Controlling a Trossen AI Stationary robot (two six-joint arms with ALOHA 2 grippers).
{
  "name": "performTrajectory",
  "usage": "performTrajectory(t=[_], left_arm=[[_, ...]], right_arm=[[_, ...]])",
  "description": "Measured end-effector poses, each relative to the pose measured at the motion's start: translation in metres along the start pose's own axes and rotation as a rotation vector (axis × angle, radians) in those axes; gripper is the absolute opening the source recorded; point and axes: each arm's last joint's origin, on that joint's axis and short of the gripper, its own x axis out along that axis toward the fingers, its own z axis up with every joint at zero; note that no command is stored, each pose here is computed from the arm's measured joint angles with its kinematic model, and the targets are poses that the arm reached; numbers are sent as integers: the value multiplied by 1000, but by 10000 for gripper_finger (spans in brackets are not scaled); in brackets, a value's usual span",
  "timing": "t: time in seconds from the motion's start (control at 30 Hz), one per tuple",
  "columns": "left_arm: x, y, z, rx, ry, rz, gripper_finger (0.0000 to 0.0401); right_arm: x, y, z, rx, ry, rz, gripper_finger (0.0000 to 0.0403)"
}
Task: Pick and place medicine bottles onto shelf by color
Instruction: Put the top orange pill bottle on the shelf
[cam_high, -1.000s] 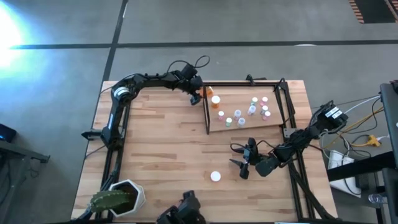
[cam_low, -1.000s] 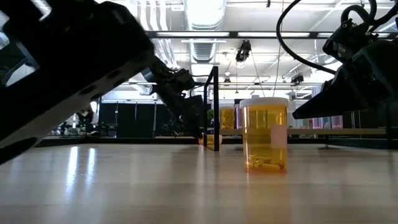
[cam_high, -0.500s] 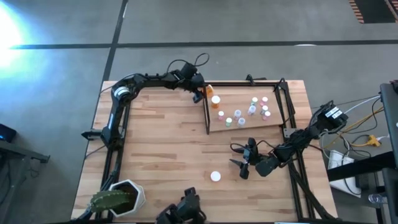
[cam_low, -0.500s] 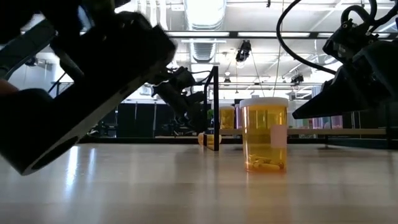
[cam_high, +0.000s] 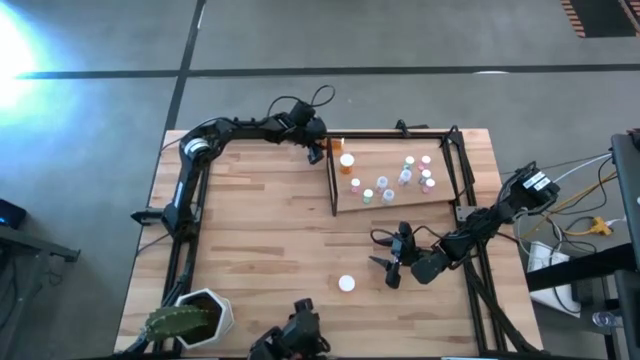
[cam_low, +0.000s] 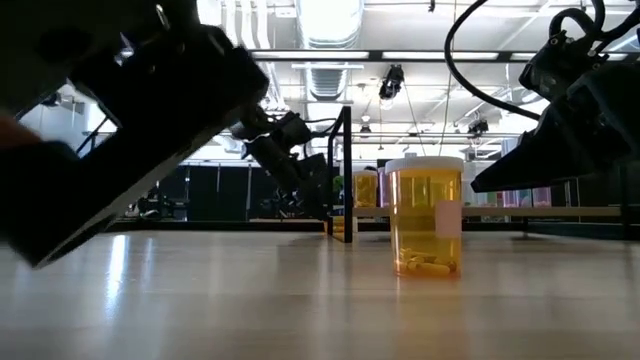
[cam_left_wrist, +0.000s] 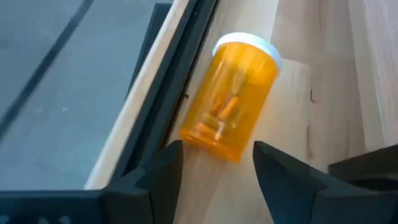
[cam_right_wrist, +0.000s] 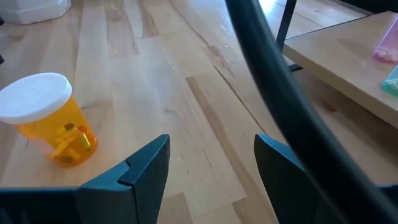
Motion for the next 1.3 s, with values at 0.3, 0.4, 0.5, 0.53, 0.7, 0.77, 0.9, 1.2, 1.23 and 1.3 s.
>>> performTrajectory(t=[0.3,0.4,0.5,0.53,0.7,0.77,0.9,1.2,1.23,1.3], left_arm=[[-24,-1,15,222,-14,-17,182],[-23,-2,17,259,-77,-87,201],[-13,-1,17,275,-137,-100,222],[-9,-1,15,276,-146,-98,226],[-1,2,13,261,-141,-104,223],[-3,3,14,279,-159,-122,211],[-3,5,11,269,-150,-147,181],[-3,5,3,270,-84,-170,119],[-3,5,0,265,-63,-166,112],[-3,5,-5,252,-26,-172,98]], right_arm=[[0,0,0,16,1,-1,224],[0,-1,0,10,-3,-9,224],[0,-1,0,13,-3,-9,224],[0,-1,0,19,-3,-9,224],[0,-1,0,55,-4,-9,224],[0,-1,0,56,-4,-9,224],[0,0,1,80,-8,-6,224],[2,5,7,123,-22,4,224],[2,6,8,124,-22,4,224],[2,7,10,126,-24,7,224]])
